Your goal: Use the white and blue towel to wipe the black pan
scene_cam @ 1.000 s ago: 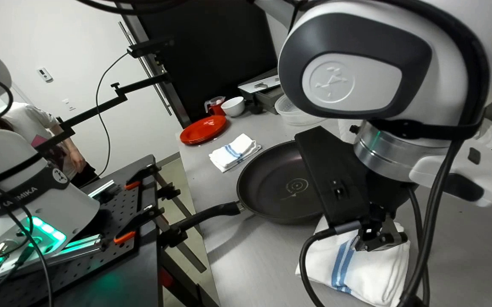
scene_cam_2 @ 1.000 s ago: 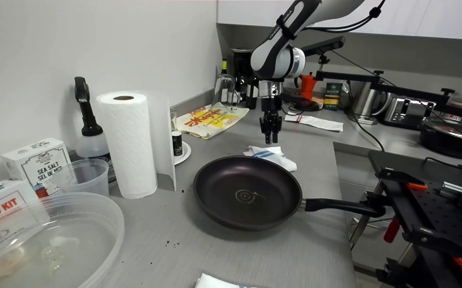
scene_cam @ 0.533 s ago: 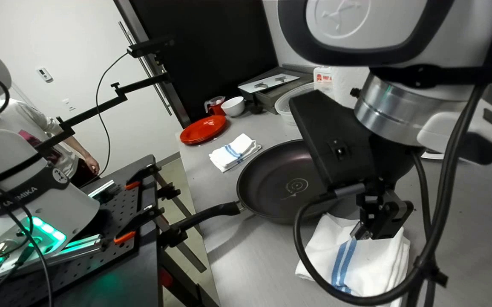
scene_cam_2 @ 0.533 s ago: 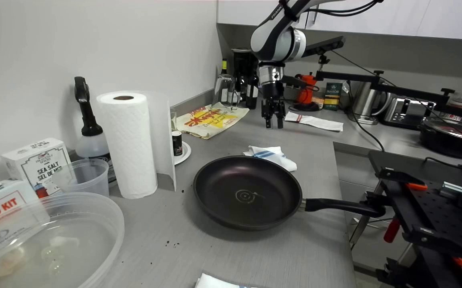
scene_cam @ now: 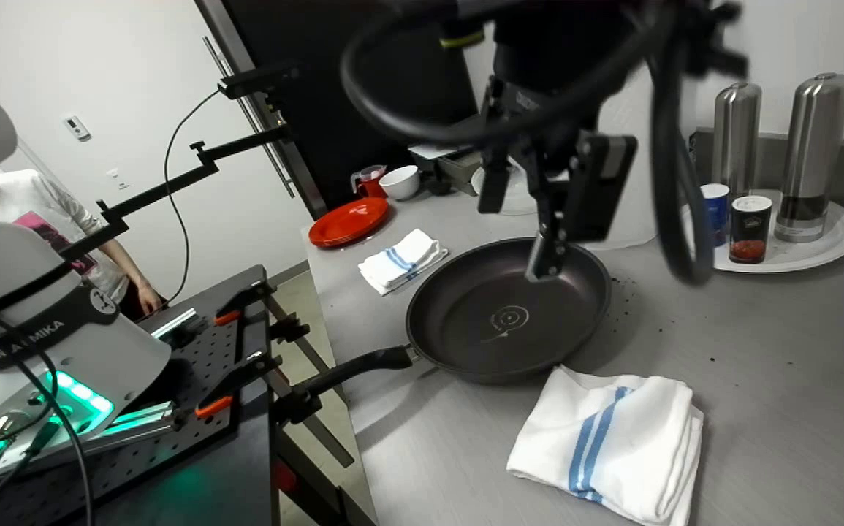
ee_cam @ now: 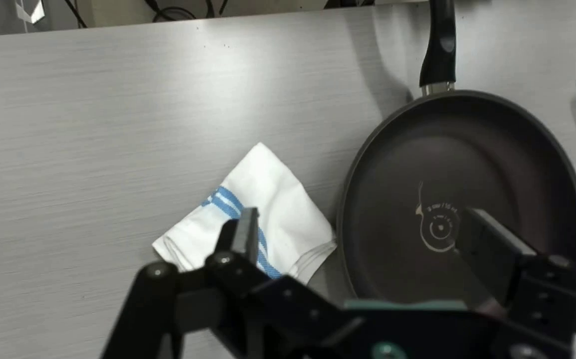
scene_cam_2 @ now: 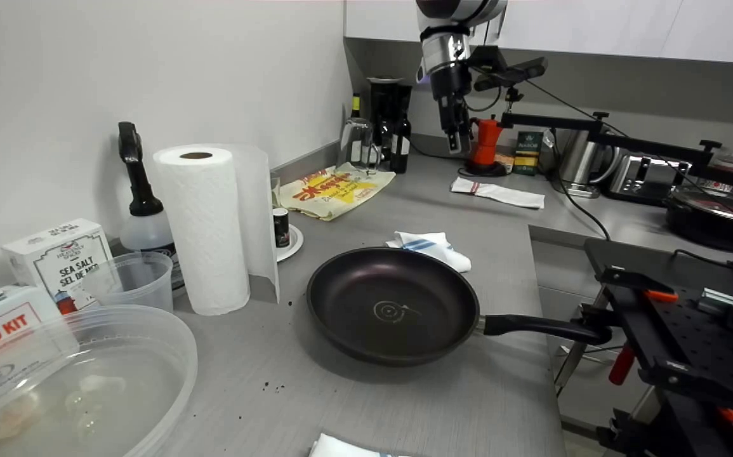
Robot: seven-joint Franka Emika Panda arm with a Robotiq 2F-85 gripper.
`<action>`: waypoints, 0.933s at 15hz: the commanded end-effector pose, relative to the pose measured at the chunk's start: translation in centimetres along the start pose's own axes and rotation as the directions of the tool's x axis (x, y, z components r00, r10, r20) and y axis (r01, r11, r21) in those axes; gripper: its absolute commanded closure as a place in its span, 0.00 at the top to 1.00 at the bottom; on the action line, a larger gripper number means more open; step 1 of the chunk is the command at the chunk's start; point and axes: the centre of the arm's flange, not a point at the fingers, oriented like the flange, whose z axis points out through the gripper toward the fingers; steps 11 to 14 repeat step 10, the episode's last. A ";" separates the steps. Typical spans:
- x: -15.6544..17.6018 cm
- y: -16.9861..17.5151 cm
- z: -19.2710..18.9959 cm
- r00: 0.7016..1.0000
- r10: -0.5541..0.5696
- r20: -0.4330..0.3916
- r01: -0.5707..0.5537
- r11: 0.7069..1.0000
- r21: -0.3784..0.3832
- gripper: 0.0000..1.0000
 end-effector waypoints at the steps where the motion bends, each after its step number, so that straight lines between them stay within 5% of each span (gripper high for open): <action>1: -6.7 -5.4 -3.5 0.997 -0.070 -0.009 0.069 0.994 -0.088 1.00; 6: -12.5 -10.2 -7.9 0.982 -0.181 -0.053 0.170 0.970 -0.173 1.00; 7: -8.4 -8.1 -7.4 0.991 -0.127 -0.043 0.120 0.983 -0.141 1.00; 14: -10.9 -9.8 -8.5 0.986 -0.157 -0.062 0.146 0.977 -0.155 1.00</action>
